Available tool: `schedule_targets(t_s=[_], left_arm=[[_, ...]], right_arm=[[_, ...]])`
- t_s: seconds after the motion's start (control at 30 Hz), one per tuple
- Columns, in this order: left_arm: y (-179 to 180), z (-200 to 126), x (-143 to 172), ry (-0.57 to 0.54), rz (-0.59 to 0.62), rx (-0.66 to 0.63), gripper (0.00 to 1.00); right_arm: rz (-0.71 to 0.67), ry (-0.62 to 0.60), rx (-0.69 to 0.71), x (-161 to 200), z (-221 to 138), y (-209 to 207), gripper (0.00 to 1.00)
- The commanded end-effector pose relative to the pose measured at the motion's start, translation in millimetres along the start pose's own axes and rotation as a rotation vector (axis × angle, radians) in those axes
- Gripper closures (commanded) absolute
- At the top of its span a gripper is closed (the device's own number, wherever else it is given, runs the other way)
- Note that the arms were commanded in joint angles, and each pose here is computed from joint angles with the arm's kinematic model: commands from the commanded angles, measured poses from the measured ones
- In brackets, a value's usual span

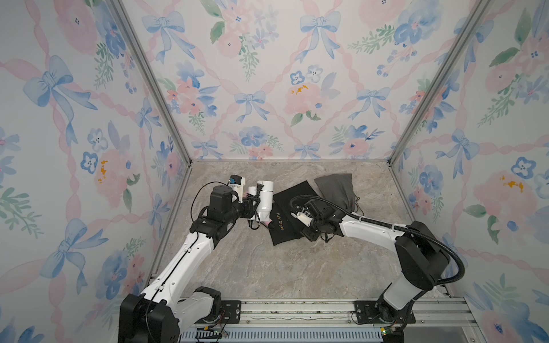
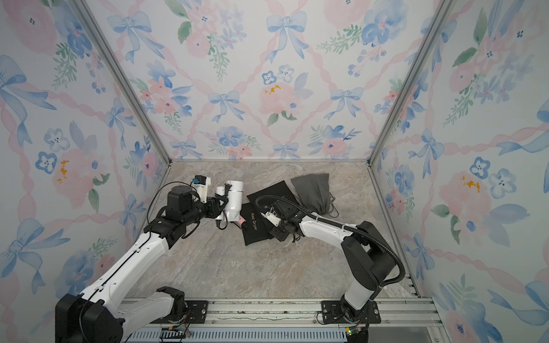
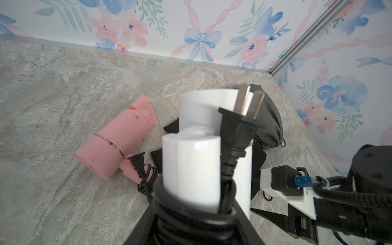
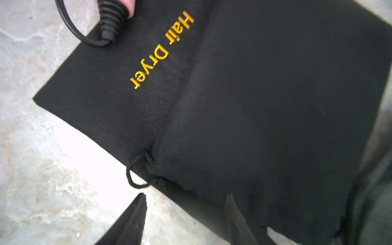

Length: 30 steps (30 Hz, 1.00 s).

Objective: Pack away hair dryers
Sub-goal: Adjust the drawstring bag at the center of the board.

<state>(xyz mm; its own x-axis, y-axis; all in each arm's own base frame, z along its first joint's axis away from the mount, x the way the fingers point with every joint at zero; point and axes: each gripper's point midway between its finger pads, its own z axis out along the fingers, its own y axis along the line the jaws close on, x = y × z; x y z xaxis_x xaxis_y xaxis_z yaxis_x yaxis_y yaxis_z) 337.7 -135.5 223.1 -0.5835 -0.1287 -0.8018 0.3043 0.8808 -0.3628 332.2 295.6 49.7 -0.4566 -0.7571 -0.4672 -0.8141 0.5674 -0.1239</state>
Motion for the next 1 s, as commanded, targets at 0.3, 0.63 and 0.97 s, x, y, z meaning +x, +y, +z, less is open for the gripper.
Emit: schedule_targets(t_s=[0.3,0.63,0.97], left_arm=[[4.9,-17.4,-31.5,-0.118,-0.002,-0.010,0.96],[25.3,-29.9,-34.9,-0.148,-0.041,-0.068,0.97],[27.4,-28.9,-35.2,-0.144,-0.055,-0.063,0.97]], right_arm=[[0.076,-0.062,-0.096,-26.6,33.2,11.1,0.86],[0.289,-0.223,-0.150,-110.1,-23.1,4.3,1.00],[0.317,-0.272,-0.160,-131.1,-30.1,-2.4,0.22]])
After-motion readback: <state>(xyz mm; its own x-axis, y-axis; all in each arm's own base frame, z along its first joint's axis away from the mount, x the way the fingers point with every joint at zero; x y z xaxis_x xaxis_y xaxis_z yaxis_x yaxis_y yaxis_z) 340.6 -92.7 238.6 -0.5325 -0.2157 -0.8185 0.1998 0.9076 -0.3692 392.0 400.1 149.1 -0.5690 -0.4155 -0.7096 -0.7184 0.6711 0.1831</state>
